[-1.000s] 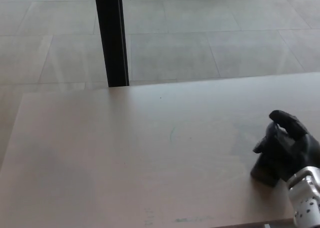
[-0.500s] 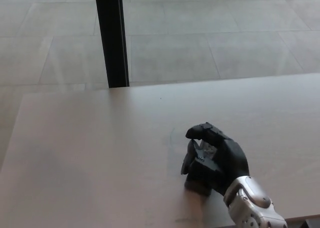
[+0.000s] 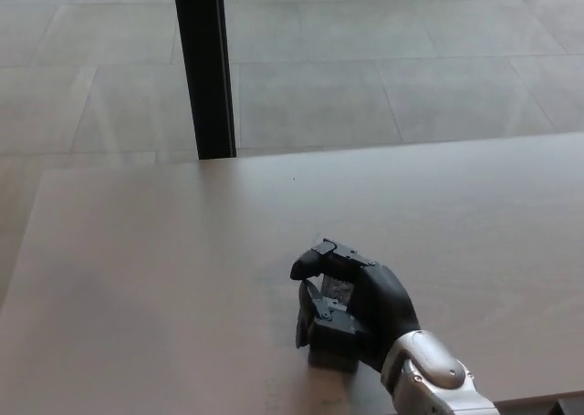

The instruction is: The robot uses its right hand to hold the eraser kept in the middle of the desk and use it to wipe the desk by swiping its surface twice

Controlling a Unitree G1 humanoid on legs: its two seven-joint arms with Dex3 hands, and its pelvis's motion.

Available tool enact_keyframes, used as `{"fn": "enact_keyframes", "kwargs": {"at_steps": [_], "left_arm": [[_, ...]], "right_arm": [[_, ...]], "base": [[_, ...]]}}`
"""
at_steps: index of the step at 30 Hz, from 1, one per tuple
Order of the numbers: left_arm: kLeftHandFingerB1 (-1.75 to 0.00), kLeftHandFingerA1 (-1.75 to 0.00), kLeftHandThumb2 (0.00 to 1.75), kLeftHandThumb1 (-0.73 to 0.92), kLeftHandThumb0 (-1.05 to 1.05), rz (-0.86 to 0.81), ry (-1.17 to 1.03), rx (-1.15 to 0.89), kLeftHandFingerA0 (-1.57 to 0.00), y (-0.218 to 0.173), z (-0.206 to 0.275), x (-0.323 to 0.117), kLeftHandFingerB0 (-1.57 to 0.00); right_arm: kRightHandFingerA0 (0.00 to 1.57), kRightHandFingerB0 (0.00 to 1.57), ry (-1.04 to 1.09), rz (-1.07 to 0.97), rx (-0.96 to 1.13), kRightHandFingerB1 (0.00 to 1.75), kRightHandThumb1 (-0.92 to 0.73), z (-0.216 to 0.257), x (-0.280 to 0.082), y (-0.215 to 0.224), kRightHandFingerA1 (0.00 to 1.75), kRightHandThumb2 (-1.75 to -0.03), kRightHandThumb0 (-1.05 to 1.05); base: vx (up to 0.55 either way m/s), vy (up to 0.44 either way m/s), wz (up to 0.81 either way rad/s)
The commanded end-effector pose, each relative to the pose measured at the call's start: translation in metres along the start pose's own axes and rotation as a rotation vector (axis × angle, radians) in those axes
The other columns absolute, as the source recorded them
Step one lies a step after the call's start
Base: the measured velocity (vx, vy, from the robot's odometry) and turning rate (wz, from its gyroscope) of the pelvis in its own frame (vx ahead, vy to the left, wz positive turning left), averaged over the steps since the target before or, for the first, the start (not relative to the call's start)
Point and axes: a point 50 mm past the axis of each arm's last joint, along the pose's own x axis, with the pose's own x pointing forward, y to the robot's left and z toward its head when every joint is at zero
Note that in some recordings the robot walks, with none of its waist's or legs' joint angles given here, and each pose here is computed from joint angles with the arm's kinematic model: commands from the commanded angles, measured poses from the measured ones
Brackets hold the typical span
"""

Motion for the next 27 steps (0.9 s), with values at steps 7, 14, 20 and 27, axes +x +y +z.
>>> {"fn": "enact_keyframes", "kwargs": {"at_steps": [7,14,20,27], "left_arm": [[-0.64,-0.87,0.66,0.90,-0.43,0.029,-0.002,-0.019,-0.46,0.005,0.000,0.000,-0.37],[-0.67,-0.93,0.66,0.89,-0.43,0.043,-0.005,-0.013,-0.50,0.011,-0.005,0.001,-0.40],[-0.66,-0.94,0.70,0.89,-0.42,0.029,-0.011,0.004,-0.48,0.018,-0.006,-0.002,-0.36],[-0.72,-1.00,0.67,0.89,-0.43,0.049,-0.003,-0.025,-0.49,0.019,-0.004,-0.003,-0.39]], "right_arm": [[1.00,0.68,0.149,-0.306,-0.094,1.75,-0.58,0.013,-0.025,-0.102,1.75,-1.17,-0.30],[1.00,0.63,0.072,-0.484,-0.073,1.75,-0.61,0.051,-0.050,-0.165,1.75,-1.18,-0.26],[1.00,0.66,0.010,-0.578,0.009,1.75,-0.73,0.060,-0.077,-0.200,1.75,-1.03,-0.27],[0.98,0.74,-0.003,-0.650,-0.011,1.64,-0.54,0.059,-0.101,-0.223,1.75,-1.24,-0.21]], "base": [[0.00,0.000,0.00],[0.00,0.000,0.00],[0.00,0.000,0.00],[0.00,0.000,0.00]]}}
